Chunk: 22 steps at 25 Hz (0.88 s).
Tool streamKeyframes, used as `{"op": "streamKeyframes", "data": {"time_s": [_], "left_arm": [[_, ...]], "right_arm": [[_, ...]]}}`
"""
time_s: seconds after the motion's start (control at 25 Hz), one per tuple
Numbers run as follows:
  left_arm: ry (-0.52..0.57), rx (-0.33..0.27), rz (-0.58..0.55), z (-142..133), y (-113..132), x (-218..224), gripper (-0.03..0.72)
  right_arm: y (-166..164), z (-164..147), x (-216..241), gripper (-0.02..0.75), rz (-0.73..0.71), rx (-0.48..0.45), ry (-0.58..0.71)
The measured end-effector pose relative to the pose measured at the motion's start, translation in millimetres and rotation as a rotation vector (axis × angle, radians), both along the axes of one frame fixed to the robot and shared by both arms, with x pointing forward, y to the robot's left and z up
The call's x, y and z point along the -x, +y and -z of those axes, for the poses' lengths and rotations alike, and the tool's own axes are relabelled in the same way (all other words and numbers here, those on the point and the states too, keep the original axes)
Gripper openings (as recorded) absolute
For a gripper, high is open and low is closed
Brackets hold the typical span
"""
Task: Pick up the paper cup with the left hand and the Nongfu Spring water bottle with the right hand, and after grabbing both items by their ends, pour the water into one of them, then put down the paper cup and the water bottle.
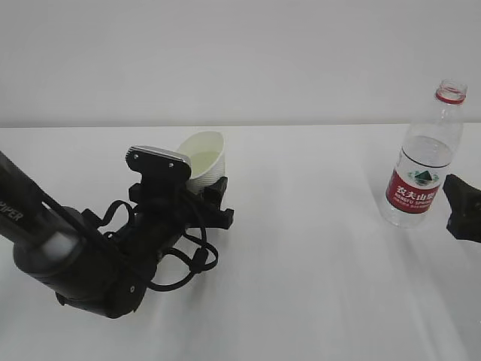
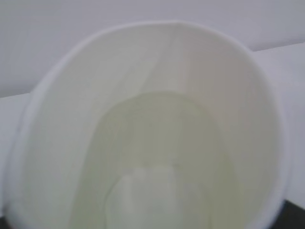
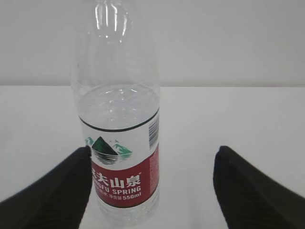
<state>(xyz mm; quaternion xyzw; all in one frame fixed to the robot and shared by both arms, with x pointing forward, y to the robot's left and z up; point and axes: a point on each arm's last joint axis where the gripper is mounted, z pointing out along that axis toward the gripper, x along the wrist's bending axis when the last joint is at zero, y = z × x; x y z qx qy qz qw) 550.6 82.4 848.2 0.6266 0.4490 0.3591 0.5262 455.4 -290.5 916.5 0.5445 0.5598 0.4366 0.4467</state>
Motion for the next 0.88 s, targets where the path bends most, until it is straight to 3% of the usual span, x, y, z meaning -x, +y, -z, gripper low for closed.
{"op": "streamKeyframes", "data": {"time_s": [0.56,0.88], "left_arm": [[-0.014,-0.081,-0.096,-0.2,9.6,-2.6,0.479],[-0.007,-0.092,-0.112,0.2,13.1,-0.6,0.479]], "right_arm": [[-0.1,0.0,0.0,0.595,0.002,0.000,0.000],[-0.1,0.0,0.0,0.594,0.002,0.000,0.000]]}}
